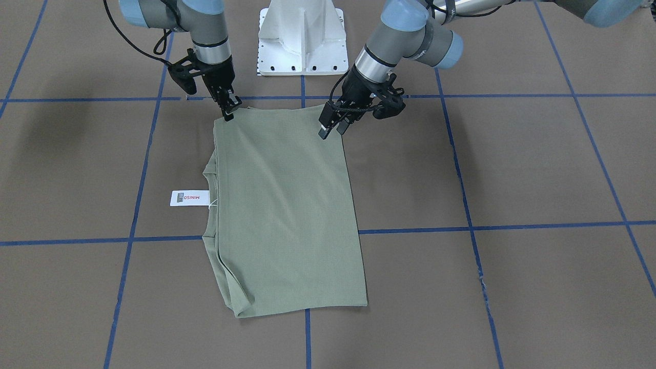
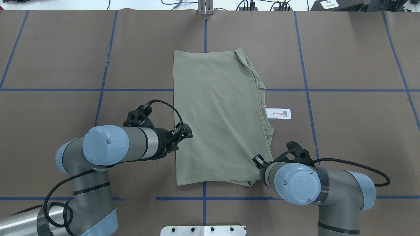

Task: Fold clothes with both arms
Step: 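Move the left gripper down to the shirt's bottom corner nearest it and grasp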

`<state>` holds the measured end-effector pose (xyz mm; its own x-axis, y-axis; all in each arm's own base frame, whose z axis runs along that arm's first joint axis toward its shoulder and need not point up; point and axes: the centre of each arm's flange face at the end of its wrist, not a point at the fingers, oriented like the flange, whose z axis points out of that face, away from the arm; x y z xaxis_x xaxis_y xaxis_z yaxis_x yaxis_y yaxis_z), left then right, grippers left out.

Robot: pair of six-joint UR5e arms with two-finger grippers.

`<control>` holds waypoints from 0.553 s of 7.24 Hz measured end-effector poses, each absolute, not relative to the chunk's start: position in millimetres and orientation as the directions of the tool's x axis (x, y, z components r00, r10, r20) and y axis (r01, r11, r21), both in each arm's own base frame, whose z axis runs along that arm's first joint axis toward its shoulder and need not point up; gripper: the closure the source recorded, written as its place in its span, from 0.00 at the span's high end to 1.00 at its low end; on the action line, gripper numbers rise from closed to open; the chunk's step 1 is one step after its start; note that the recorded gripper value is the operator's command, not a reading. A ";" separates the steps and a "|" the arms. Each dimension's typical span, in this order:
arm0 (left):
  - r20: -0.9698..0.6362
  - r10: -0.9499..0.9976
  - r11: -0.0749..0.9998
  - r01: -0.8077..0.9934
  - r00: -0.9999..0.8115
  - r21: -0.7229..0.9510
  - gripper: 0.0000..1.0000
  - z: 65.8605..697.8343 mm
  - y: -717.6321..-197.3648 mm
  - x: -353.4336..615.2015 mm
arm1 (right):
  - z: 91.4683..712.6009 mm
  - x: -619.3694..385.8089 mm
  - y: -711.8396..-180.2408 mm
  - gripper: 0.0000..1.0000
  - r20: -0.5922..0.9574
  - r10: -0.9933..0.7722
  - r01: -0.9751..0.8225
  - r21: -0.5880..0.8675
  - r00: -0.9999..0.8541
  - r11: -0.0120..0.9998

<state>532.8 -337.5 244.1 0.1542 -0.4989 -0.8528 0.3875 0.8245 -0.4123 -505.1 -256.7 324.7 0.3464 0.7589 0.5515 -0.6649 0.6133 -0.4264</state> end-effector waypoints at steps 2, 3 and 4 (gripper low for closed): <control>-0.822 -0.521 0.826 0.378 0.230 -0.418 0.73 253.2 -310.0 550.6 | 322.5 -504.4 -256.7 0.00 0.554 0.757 -0.662 -0.428 0.346 0.615; -0.805 -0.537 0.822 0.370 0.251 -0.432 0.73 257.1 -295.6 559.5 | 320.3 -503.2 -256.7 0.00 0.556 0.757 -0.659 -0.431 0.343 0.616; -0.794 -0.546 0.820 0.366 0.268 -0.440 0.73 262.6 -285.9 564.2 | 319.0 -502.5 -256.6 0.00 0.558 0.756 -0.658 -0.432 0.342 0.617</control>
<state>564.2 -285.9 262.6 0.2676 -0.5458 -0.7940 0.3658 0.8200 -0.4403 -502.5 -256.6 319.0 0.3421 0.7562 0.5578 -0.6581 0.6166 -0.4322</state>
